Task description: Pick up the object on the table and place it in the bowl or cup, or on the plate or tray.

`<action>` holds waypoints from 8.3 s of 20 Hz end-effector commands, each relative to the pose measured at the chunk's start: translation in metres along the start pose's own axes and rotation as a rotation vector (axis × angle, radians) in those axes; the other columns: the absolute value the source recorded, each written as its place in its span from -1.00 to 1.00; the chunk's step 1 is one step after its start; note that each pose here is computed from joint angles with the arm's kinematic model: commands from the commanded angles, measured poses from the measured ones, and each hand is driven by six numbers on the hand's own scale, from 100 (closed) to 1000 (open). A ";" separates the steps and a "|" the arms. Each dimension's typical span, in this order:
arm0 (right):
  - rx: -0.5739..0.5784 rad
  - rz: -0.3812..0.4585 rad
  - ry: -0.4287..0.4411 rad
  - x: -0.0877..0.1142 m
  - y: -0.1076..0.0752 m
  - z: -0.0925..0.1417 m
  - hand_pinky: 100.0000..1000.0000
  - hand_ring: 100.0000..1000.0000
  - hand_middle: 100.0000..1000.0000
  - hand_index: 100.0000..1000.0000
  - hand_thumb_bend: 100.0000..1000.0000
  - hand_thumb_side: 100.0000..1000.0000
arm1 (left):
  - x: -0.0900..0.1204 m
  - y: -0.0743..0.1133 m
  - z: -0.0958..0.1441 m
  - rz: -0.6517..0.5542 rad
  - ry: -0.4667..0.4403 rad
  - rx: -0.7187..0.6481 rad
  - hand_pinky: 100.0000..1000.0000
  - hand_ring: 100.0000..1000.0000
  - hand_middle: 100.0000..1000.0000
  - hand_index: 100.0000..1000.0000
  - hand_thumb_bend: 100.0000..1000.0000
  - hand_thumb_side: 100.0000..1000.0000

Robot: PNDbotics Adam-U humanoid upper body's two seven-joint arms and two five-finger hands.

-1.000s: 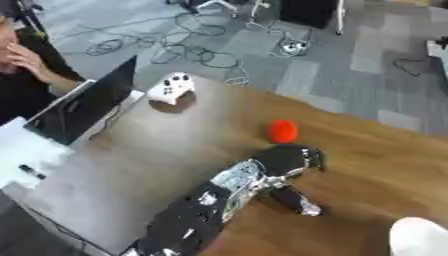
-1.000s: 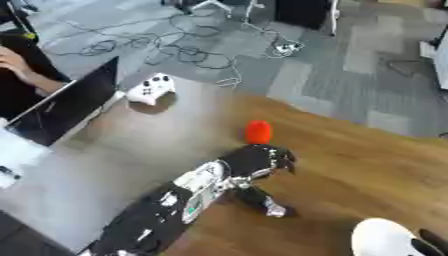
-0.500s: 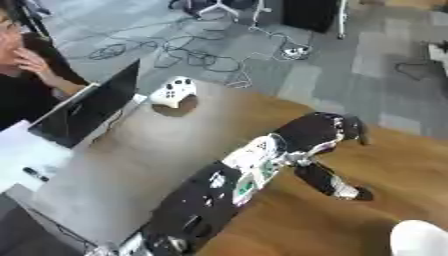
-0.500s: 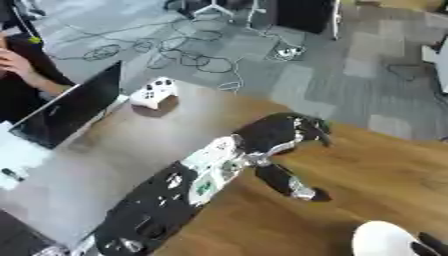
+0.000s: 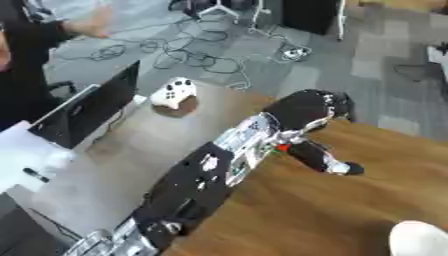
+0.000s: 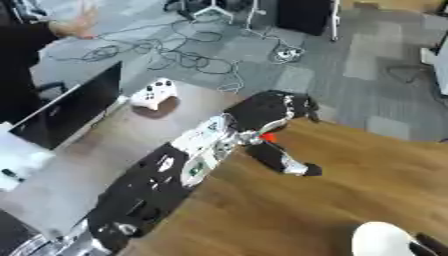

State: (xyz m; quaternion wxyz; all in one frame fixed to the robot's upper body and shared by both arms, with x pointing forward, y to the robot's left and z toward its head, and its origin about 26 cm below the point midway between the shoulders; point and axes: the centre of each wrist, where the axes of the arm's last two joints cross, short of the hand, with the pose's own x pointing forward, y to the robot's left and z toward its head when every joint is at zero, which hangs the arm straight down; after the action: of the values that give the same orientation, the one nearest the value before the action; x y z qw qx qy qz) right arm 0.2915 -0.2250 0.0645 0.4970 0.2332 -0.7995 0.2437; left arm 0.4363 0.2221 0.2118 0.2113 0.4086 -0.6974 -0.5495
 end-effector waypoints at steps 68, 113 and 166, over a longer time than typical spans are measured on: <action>0.093 0.036 -0.094 0.019 0.005 -0.025 0.85 0.91 0.89 0.86 -1.00 0.70 | -0.109 -0.015 0.037 0.117 0.373 0.055 0.27 0.44 0.44 0.47 0.10 0.43; 0.033 0.049 -0.022 0.004 -0.005 0.005 0.85 0.91 0.88 0.84 -1.00 0.64 | 0.031 0.059 -0.044 -0.052 -0.190 0.058 -1.00 -1.00 -1.00 -0.95 -0.46 -1.00; -0.265 0.236 0.195 -0.023 -0.050 0.083 0.84 0.92 0.89 0.84 -1.00 0.51 | 0.144 -0.026 -0.063 0.324 -0.561 -0.192 -1.00 -0.79 -0.90 -0.68 -0.43 -0.99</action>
State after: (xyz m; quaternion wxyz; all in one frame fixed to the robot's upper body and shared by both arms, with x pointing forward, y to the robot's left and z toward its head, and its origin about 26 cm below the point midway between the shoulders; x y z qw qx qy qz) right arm 0.2739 -0.3062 0.0134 0.5725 0.0570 -0.7916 0.2057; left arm 0.4113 0.0724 0.1756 0.1452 0.1084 -0.7214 -0.6684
